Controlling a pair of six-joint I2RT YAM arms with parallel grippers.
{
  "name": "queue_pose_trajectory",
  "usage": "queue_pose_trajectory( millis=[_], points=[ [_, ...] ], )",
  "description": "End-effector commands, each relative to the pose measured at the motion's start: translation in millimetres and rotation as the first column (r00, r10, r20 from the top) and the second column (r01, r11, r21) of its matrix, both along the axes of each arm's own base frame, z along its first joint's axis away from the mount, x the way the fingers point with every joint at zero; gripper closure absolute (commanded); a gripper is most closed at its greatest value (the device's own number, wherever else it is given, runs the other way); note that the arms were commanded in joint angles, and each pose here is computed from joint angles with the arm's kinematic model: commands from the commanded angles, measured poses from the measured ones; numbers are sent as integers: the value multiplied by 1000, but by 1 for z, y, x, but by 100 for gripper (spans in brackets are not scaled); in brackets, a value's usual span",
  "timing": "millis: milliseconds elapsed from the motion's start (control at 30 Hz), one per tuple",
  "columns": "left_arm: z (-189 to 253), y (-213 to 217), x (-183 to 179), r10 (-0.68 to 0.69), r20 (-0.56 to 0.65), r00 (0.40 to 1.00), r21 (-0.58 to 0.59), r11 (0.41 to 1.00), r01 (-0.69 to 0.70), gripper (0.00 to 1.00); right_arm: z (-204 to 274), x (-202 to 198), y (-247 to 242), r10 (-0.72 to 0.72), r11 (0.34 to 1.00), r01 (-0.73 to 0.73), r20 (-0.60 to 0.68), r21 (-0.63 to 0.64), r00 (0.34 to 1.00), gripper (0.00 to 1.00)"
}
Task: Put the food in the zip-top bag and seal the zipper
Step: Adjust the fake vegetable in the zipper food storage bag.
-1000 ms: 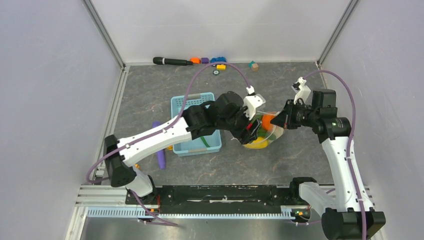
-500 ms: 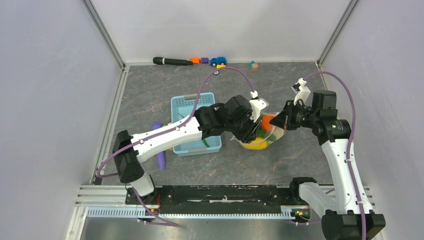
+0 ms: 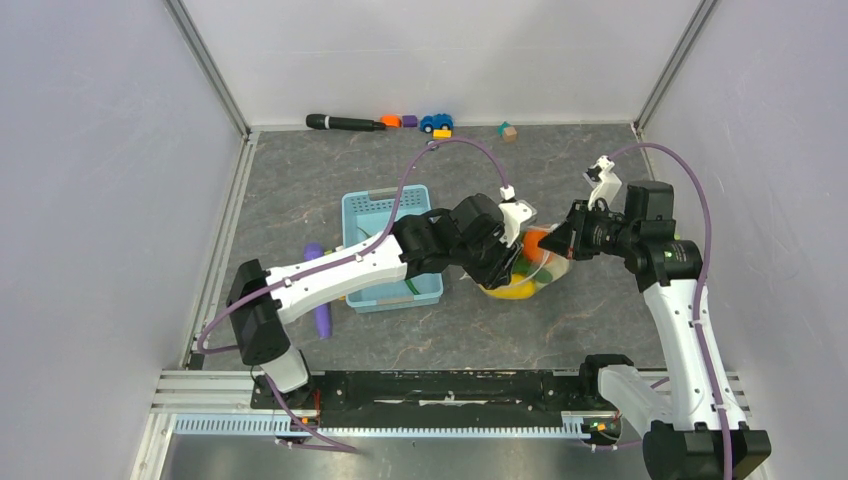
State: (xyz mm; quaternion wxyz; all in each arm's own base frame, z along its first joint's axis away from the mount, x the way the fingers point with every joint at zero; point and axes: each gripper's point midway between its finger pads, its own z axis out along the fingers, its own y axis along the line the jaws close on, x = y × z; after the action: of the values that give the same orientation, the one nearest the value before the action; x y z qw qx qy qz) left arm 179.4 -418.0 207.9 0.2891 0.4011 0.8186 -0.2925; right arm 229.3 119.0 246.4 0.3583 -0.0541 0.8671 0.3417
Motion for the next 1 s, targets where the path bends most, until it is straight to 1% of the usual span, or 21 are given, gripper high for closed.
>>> queue_pose_trajectory(
  millis=[0, 100, 167, 200, 433, 800, 900, 967],
  points=[
    [1, -8, -1, 7, -17, 1000, -19, 1000, -7, 61, 26, 3, 6, 17, 999, -22, 107, 48, 994, 100],
    [-1, -13, -4, -15, -32, 999, -29, 999, 14, 79, 28, 1, 7, 18, 998, -24, 113, 55, 993, 100],
    [2, -19, -7, -43, -38, 998, -53, 998, 41, 94, 28, 0, 8, 21, 998, -28, 113, 60, 993, 100],
    [4, -21, -8, -55, -37, 998, -62, 997, 53, 98, 28, -1, 9, 24, 997, -32, 112, 67, 993, 100],
    [11, -41, -15, -145, -41, 989, -137, 981, 138, 98, 27, -4, 15, 42, 993, -54, 113, 109, 993, 100],
    [10, -70, -2, -91, -57, 994, -221, 972, 76, 98, 25, -8, 20, 50, 986, -66, 107, 155, 993, 100],
    [10, -74, 4, -49, -62, 997, -247, 969, 32, 98, 24, -9, 22, 55, 983, -72, 102, 169, 993, 100],
    [12, -74, 9, 4, -72, 997, -263, 965, -23, 98, 22, -9, 22, 55, 983, -71, 98, 169, 994, 100]
  ],
)
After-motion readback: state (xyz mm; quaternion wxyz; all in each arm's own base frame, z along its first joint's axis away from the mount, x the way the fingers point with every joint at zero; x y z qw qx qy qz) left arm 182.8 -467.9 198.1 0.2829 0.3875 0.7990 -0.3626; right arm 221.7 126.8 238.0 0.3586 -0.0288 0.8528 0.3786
